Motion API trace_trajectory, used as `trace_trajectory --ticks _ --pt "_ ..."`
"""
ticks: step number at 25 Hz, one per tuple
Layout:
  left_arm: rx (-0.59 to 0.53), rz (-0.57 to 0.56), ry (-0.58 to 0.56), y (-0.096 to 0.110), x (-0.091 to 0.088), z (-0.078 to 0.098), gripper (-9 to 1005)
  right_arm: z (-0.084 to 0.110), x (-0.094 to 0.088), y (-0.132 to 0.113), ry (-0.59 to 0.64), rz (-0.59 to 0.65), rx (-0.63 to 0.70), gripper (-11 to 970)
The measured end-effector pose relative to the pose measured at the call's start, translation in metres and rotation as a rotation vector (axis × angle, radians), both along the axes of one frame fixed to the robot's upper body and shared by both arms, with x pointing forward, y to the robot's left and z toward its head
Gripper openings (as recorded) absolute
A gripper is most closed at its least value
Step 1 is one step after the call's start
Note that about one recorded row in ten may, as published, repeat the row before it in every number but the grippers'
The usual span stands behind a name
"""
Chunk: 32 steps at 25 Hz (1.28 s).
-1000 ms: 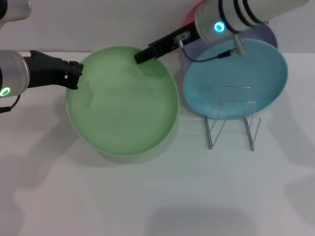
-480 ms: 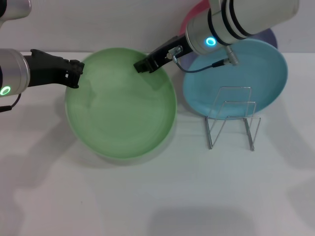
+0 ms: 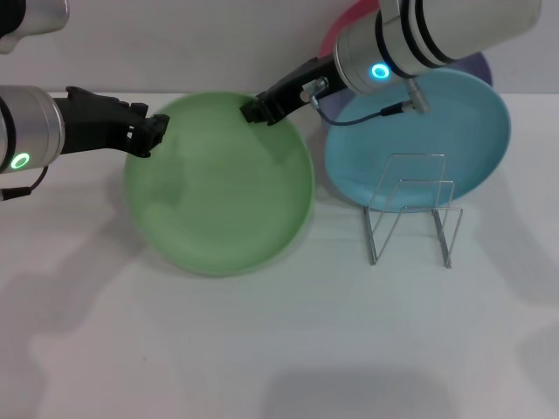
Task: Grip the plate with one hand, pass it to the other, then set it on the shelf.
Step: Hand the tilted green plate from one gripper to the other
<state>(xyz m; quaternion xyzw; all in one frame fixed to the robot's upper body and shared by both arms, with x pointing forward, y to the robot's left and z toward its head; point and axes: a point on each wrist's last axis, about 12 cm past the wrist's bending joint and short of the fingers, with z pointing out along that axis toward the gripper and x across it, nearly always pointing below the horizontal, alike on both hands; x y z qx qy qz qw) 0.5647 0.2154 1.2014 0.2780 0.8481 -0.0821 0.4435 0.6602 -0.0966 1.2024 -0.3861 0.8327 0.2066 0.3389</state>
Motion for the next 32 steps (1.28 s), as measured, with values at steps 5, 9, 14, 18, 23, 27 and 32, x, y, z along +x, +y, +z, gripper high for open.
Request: trace_trajectory --ticks 5,9,14,18,23,27,32 --pt "0.0 -0.003 -0.009 -0.001 0.0 0.002 305 -0.002 -0.001 -0.003 0.005 -0.004 -0.003 146" --pt "0.015 -0.008 -0.065 0.002 -0.002 0.008 417 -0.001 -0.001 -0.008 -0.005 -0.018 0.005 115" --pt "0.018 0.022 -0.136 0.01 -0.002 0.011 489 0.014 -0.004 -0.018 -0.05 -0.022 0.03 76" --pt "-0.011 0.089 -0.247 0.022 -0.002 0.015 545 0.029 -0.011 -0.03 -0.105 -0.028 0.049 54" --pt "-0.043 0.178 -0.387 0.035 -0.009 0.009 679 0.039 -0.026 -0.048 -0.203 -0.029 0.038 46" --pt "-0.055 0.233 -0.423 0.045 -0.009 -0.002 761 0.044 -0.044 -0.065 -0.316 -0.029 0.032 47" --pt "-0.099 0.333 -0.505 0.056 -0.006 -0.023 767 0.052 -0.068 -0.087 -0.473 -0.064 0.081 45"
